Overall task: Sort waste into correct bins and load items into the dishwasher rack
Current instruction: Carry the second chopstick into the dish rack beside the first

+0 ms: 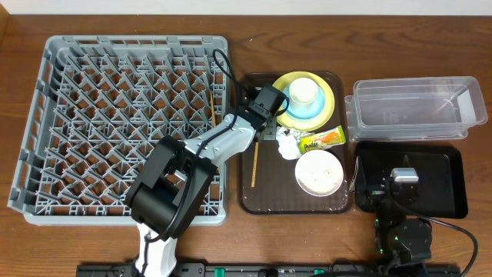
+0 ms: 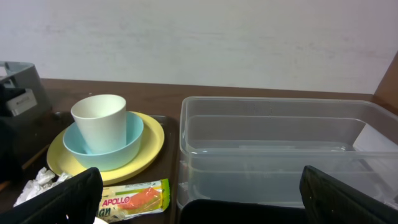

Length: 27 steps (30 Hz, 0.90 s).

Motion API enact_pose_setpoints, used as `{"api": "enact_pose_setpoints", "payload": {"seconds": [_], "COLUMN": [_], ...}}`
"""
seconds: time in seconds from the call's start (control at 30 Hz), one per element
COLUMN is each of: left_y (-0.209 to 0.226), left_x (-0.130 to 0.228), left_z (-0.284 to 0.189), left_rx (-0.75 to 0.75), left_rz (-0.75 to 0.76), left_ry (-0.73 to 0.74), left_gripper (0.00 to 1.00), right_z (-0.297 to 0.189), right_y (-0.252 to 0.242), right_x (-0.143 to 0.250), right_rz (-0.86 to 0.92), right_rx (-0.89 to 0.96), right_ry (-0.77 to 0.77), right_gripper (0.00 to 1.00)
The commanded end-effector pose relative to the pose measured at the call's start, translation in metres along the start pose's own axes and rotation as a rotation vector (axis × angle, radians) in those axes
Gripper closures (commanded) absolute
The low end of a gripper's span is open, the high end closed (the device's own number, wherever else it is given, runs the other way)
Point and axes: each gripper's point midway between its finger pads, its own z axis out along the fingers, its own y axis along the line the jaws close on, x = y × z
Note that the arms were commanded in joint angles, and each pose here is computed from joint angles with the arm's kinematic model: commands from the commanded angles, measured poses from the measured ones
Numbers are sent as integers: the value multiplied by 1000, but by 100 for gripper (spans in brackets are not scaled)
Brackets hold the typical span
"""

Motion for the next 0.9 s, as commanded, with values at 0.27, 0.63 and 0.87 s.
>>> {"api": "enact_pose_setpoints", "payload": {"seconds": [0.27, 0.63, 0.87], "left_y": [-2, 18, 44], "left_x": [-3, -27, -37], "left_z": [-39, -124, -149], "left_rx": [20, -32, -152], "left_rz": [81, 64, 55], "left_ry": [-11, -140, -216], "left_gripper": [94, 94, 94], "right_z": [0, 0, 0], "right_y": [-2, -2, -2], "right_x": [2, 2, 2], "right_rz": [-5, -5, -5], "right_rx": [7, 7, 7], "right_ry": [5, 5, 5], "right_gripper": [1, 1, 1]}}
